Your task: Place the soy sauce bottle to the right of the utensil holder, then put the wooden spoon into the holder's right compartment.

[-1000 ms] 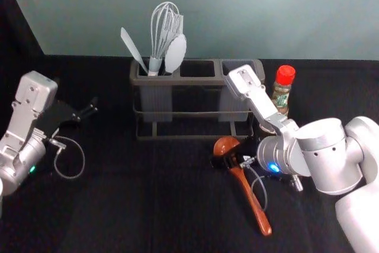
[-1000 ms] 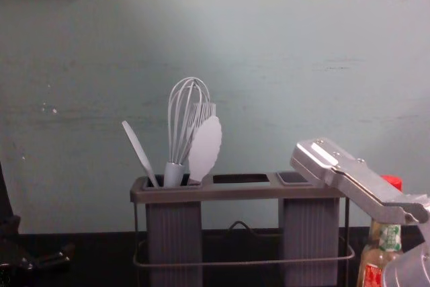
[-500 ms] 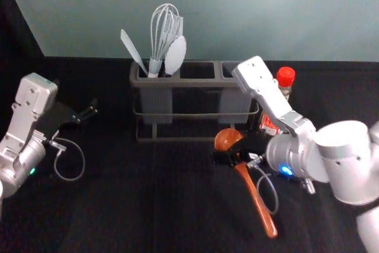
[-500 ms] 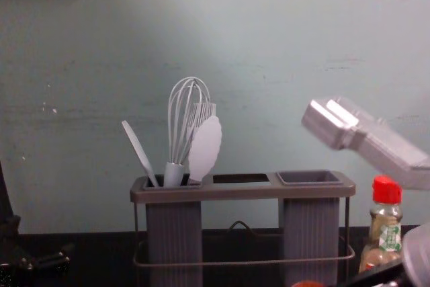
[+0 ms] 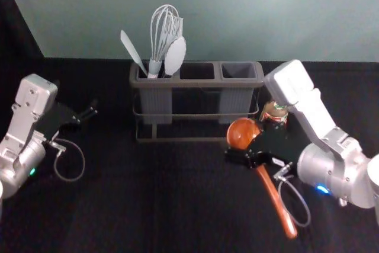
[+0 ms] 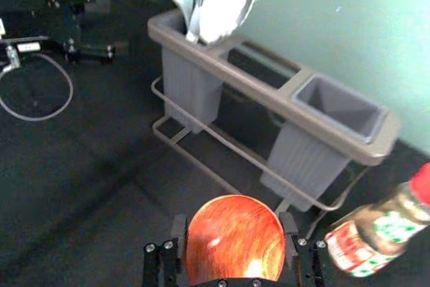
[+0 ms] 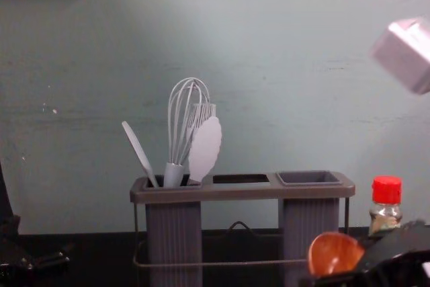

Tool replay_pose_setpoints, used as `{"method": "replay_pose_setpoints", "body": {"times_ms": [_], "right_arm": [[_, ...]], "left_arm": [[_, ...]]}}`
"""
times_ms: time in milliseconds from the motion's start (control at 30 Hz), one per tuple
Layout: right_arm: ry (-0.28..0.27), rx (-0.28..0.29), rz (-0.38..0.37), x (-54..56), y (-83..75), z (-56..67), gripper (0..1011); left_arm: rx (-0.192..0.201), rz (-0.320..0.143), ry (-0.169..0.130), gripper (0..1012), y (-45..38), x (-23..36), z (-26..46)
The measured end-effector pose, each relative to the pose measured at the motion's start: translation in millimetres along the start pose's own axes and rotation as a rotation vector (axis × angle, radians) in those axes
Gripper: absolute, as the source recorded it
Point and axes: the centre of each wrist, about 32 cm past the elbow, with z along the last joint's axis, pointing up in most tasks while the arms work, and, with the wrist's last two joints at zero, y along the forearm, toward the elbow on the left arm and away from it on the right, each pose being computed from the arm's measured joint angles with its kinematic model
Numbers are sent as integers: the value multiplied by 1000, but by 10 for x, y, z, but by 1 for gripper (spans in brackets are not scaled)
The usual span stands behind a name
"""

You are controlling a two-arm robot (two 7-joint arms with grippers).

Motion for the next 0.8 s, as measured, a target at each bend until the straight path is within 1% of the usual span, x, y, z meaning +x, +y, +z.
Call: {"method": "replay_pose_setpoints", "body": {"times_ms": [67,200,233,267,300,333,367,400,433,467,500,600,633,700,800], "right_arm": [[-25,44,-30,-16,-76,-40,837],[-47,101,-69,-38,-130,-90,837],[-59,134,-90,-48,-150,-116,837],[-65,150,-100,-54,-159,-132,837],[-79,188,-121,-68,-173,-161,837],[-86,206,-132,-74,-180,-172,837],[-97,240,-152,-84,-191,-200,837],[-97,240,-152,-84,-191,-200,837],[-107,272,-166,-93,-198,-223,837],[-112,288,-174,-98,-203,-236,837],[-125,327,-192,-106,-214,-262,837],[-148,384,-224,-128,-228,-307,837],[-148,384,-224,-128,-228,-307,837],[-177,437,-244,-139,-235,-356,837],[-195,484,-254,-143,-232,-413,837]], "left_arm": [[0,0,0,1011,0,0,0],[0,0,0,1011,0,0,0],[0,0,0,1011,0,0,0],[0,0,0,1011,0,0,0],[0,0,0,1011,0,0,0],[0,0,0,1011,0,0,0],[0,0,0,1011,0,0,0],[0,0,0,1011,0,0,0],[0,0,0,1011,0,0,0],[0,0,0,1011,0,0,0],[0,0,0,1011,0,0,0],[0,0,0,1011,0,0,0],[0,0,0,1011,0,0,0],[0,0,0,1011,0,0,0],[0,0,0,1011,0,0,0]]}}
